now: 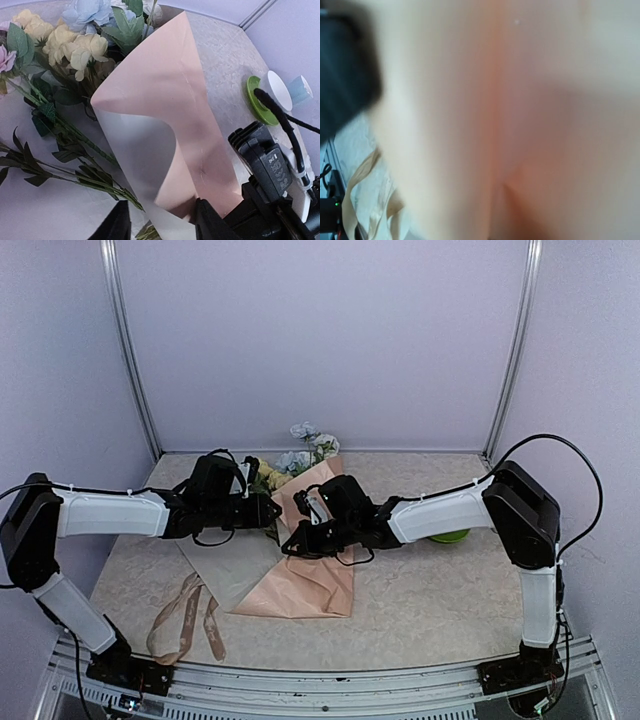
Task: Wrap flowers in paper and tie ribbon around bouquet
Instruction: Fold the one-fourth-folded wrapping paper at the center of the board.
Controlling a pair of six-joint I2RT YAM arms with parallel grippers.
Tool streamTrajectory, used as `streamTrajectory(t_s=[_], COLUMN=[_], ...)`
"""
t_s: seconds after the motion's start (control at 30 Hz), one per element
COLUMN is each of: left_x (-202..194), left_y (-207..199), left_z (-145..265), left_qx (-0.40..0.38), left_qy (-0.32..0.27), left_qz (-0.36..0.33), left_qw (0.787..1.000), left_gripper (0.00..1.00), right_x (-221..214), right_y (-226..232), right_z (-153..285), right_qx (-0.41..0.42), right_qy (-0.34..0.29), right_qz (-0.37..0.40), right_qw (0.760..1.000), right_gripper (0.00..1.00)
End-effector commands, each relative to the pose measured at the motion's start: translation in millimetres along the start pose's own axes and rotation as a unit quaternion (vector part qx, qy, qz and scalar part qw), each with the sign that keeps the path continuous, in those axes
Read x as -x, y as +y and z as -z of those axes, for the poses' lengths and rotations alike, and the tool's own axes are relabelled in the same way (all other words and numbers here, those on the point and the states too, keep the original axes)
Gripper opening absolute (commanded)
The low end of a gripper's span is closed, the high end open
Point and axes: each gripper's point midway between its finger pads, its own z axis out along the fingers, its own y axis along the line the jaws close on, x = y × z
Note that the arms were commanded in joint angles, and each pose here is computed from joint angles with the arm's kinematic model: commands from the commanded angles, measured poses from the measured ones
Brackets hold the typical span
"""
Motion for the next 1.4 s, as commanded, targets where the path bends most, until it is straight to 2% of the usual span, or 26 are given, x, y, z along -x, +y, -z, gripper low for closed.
streamTrajectory(t_s=[0.0,0.2,0.3,0.33,0.4,0.43,0.57,0.7,0.77,0.8,0.9,0.93,1.07,1.17,1.37], left_x=[5,-2,0,0,1,1,3,1,1,1,2,3,-1,-9,-24], left_y=[-2,11,4,-3,-14,-20,-27,-29,-26,-25,-14,-8,17,55,90], left_z=[2,-9,-10,-10,-10,-10,-9,-15,-19,-20,-24,-24,-24,-29,-38], left_qx=[-0.014,-0.017,-0.039,-0.055,-0.088,-0.099,-0.114,-0.112,-0.106,-0.104,-0.080,-0.071,-0.035,0.012,0.028], left_qy=[-0.010,0.010,0.004,0.004,0.005,0.006,-0.002,0.005,0.007,0.007,0.007,0.008,0.017,0.033,0.052], left_qz=[-0.001,0.018,0.011,0.006,0.000,-0.002,0.000,0.002,0.001,0.000,0.003,0.005,0.008,0.022,0.049], left_qw=[1.000,1.000,0.999,0.998,0.996,0.995,0.994,0.994,0.994,0.995,0.997,0.997,0.999,0.999,0.997], left_gripper=[0.31,0.29,0.27,0.28,0.46,0.51,0.52,0.46,0.40,0.34,0.04,0.00,0.00,0.00,0.00], right_x=[-4,-4,-4,-4,-4,-5,-5,-4,-4,-4,-5,-5,-5,-4,-7], right_y=[1,1,1,1,1,1,0,1,1,1,1,1,2,11,60], right_z=[-6,-6,-6,-6,-6,-6,-6,-6,-6,-6,-6,-6,-5,-1,21], right_qx=[-0.003,-0.002,-0.002,-0.002,-0.002,-0.002,-0.002,0.000,-0.001,-0.001,0.000,0.000,0.002,0.021,0.106], right_qy=[0.004,0.003,0.002,0.003,0.002,0.003,0.003,0.002,0.002,0.002,0.003,0.003,0.002,0.000,0.024], right_qz=[0.009,0.010,0.011,0.011,0.012,0.012,0.013,0.015,0.016,0.016,0.017,0.018,0.020,0.035,0.121], right_qw=[1.000,1.000,1.000,1.000,1.000,1.000,1.000,1.000,1.000,1.000,1.000,1.000,1.000,0.999,0.987], right_gripper=[0.00,0.00,0.00,0.00,0.00,0.00,0.00,0.00,0.00,0.00,0.00,0.00,0.02,0.20,0.40])
